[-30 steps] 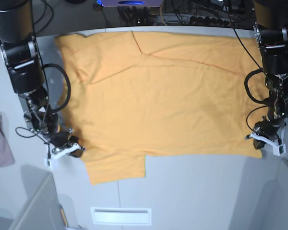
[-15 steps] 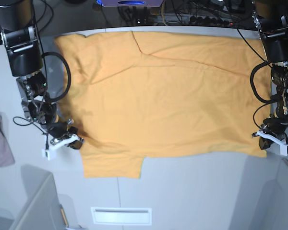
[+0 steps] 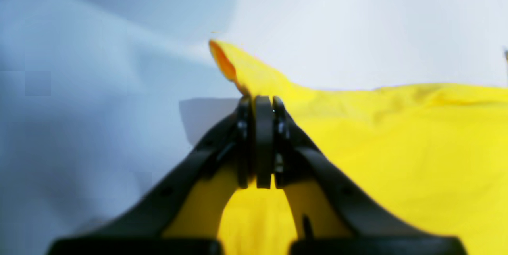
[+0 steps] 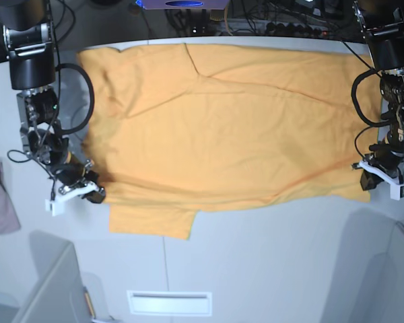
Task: Fold the T-shirt properly
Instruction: 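Lift the hem corners and fold them toward the collar, then lower the folded hem onto the shirt and release both grippers, then move the right gripper to the folded strip's end and grasp it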
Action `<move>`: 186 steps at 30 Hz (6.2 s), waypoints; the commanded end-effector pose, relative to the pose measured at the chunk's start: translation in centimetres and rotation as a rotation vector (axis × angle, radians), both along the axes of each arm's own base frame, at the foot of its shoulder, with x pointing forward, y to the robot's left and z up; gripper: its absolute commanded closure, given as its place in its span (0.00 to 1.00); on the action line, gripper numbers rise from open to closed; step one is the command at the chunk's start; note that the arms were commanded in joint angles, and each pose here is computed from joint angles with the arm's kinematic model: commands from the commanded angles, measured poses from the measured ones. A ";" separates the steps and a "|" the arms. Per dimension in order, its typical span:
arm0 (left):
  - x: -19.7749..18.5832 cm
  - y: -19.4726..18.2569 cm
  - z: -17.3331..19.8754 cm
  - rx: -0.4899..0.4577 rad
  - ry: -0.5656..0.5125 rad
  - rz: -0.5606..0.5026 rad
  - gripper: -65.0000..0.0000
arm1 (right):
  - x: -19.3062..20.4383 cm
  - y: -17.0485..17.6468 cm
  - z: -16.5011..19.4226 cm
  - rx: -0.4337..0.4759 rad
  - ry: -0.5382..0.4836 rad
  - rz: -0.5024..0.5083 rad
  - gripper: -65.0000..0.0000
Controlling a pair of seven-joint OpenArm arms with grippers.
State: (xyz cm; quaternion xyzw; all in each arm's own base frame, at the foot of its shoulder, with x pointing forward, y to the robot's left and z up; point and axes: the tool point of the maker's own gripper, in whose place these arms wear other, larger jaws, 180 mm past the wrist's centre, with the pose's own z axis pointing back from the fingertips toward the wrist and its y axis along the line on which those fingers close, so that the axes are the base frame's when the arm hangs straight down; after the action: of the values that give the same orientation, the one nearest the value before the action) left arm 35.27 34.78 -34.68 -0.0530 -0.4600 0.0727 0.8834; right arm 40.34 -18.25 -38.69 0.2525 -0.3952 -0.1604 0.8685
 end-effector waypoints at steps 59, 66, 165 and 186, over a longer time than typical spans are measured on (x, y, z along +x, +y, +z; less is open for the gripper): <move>-4.4 3.2 5.7 0.178 0.016 -0.122 1.00 | -8.4 0.1 4.8 0.234 0.020 0.022 1.00; -5.0 4.1 5.8 0.220 0.045 -0.130 1.00 | -9.5 -0.1 6.7 0.308 -0.016 0.019 1.00; -13.2 4.4 7.5 0.382 0.122 -0.151 0.40 | -16.9 0.9 -0.7 -0.053 0.387 0.185 0.55; -13.9 6.3 5.8 0.336 0.165 -0.095 0.41 | -16.6 1.7 -0.3 -0.030 0.365 0.178 1.00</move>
State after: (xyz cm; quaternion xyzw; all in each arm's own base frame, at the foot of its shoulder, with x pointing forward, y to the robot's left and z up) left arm 20.61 40.70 -30.42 0.0710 -0.3694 -0.0338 0.9259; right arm 22.78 -16.14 -40.14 0.2394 -0.1869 -0.1260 0.9444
